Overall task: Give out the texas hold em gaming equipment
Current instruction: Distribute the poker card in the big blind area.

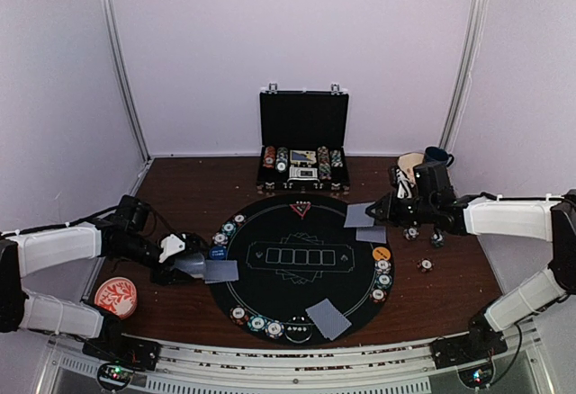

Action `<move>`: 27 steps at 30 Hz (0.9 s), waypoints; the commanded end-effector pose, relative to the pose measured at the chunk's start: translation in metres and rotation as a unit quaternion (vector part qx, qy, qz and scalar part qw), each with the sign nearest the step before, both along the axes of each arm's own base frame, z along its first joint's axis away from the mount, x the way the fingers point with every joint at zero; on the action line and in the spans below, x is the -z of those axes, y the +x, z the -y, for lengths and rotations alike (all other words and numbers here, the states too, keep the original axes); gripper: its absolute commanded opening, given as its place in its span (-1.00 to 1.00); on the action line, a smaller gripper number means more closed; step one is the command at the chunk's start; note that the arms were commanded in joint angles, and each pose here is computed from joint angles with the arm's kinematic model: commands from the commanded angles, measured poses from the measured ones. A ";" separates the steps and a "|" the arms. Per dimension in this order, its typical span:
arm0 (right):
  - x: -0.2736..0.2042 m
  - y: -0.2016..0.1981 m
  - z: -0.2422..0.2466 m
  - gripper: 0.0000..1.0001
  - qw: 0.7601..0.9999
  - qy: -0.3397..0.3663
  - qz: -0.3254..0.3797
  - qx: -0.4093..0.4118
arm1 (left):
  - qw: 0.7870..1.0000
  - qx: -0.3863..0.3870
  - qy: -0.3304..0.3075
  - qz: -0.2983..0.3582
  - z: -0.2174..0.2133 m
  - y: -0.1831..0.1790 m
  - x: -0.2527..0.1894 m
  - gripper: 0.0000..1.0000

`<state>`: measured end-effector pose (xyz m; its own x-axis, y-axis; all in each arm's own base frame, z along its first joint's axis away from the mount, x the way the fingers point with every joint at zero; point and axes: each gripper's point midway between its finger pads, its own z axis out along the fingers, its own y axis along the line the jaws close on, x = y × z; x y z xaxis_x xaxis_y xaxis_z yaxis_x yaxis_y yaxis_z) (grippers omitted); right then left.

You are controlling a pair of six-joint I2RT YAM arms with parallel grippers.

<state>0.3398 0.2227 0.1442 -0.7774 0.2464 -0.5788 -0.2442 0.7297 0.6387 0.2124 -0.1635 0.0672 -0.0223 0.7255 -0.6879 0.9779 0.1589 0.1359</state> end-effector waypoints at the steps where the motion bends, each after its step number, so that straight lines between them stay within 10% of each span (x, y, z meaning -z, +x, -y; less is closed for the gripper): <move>1: 0.036 -0.011 0.027 -1.00 0.998 -0.022 -0.057 -0.009 | 1.000 0.006 -0.009 0.010 0.002 0.002 -0.004 -0.78; 27: 0.068 0.023 0.047 -1.00 0.994 0.006 -0.106 0.011 | 1.000 0.010 -0.008 0.006 0.002 0.002 -0.002 -0.78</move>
<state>0.3516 0.1738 0.0643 -0.8881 0.2662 -0.3747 -0.0550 0.7478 0.6617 0.2118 -0.1633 0.0645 -0.0230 0.7287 -0.6844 0.9796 0.1532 0.1302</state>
